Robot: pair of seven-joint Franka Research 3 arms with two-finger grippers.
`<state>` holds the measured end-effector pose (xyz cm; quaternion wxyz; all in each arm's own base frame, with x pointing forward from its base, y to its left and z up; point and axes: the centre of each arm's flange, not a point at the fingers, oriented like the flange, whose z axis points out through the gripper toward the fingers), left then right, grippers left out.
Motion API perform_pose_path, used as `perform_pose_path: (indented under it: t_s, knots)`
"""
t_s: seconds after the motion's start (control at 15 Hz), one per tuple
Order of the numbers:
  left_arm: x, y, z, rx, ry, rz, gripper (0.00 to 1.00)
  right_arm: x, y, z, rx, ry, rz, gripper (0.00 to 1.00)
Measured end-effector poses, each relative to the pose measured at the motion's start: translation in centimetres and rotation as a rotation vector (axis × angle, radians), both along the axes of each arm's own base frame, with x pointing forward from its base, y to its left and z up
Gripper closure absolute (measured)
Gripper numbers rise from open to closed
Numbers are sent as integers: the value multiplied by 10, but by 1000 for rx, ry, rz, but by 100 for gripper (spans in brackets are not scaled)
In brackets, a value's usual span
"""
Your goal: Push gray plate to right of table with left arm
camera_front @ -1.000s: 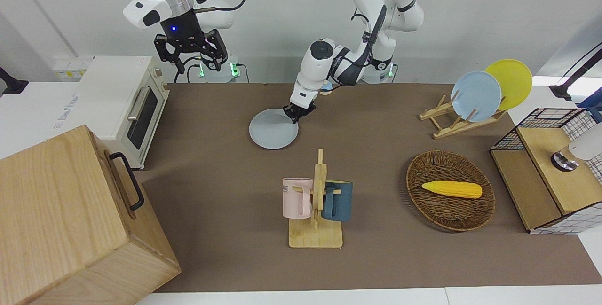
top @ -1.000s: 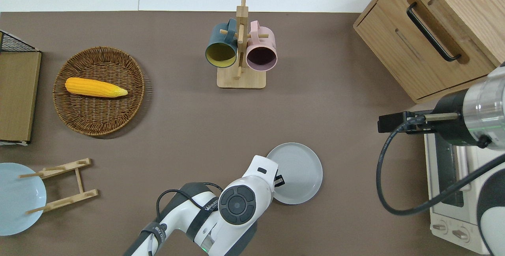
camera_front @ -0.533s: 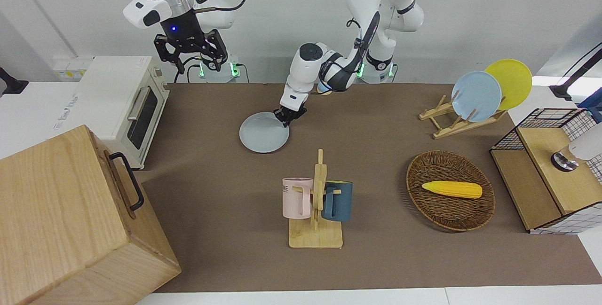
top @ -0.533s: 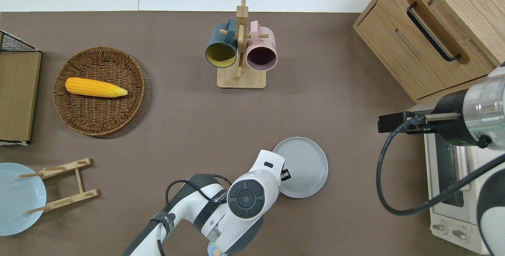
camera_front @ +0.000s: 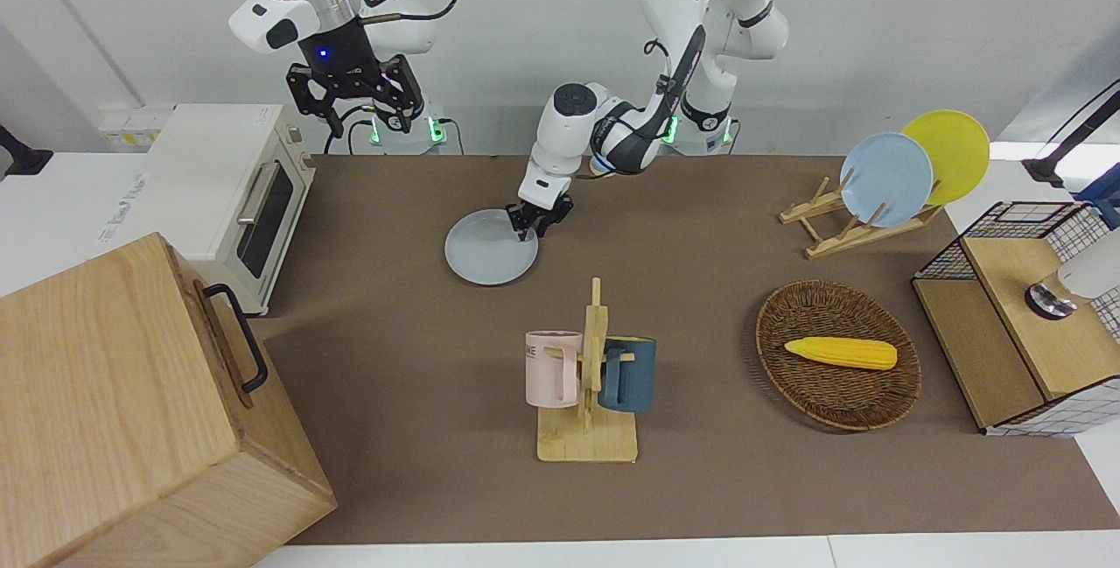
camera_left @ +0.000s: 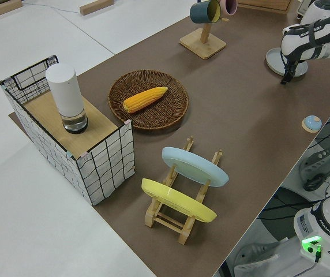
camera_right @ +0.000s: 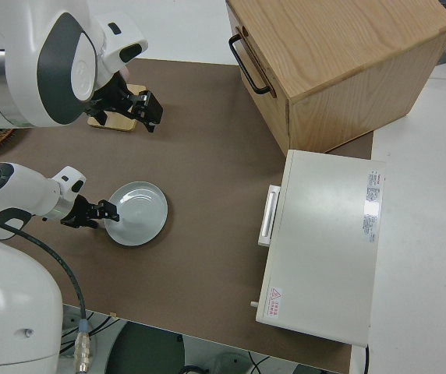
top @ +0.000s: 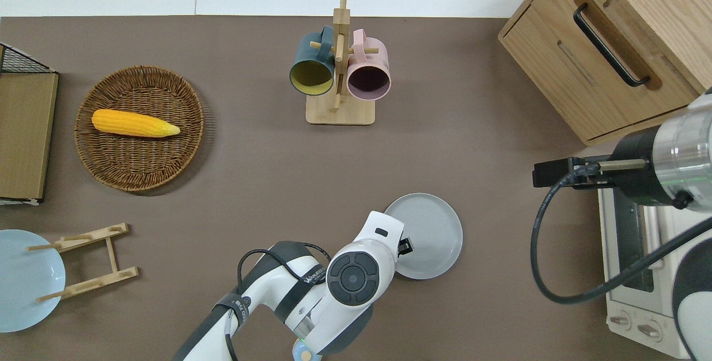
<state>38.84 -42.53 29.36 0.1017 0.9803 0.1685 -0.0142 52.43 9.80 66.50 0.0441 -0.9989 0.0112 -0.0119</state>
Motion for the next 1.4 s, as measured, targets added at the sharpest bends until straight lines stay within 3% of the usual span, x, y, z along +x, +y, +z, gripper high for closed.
perform_pose_path:
  t_s: [0.07, 0.27, 0.47, 1.07, 1.4]
  knots:
    - [0, 0, 2, 10, 7, -2, 2, 0, 0, 0, 0, 0, 0, 0]
    - [2, 1, 14, 41, 15, -16, 0, 0, 0, 0, 0, 0, 0, 0]
    - [2, 12, 30, 102, 25, -87, 0, 0, 0, 0, 0, 0, 0, 0]
    - [54, 109, 91, 195, 19, -126, 0, 0, 0, 0, 0, 0, 0, 0]
    - [89, 193, 116, 223, 19, -145, 0, 0, 0, 0, 0, 0, 0, 0]
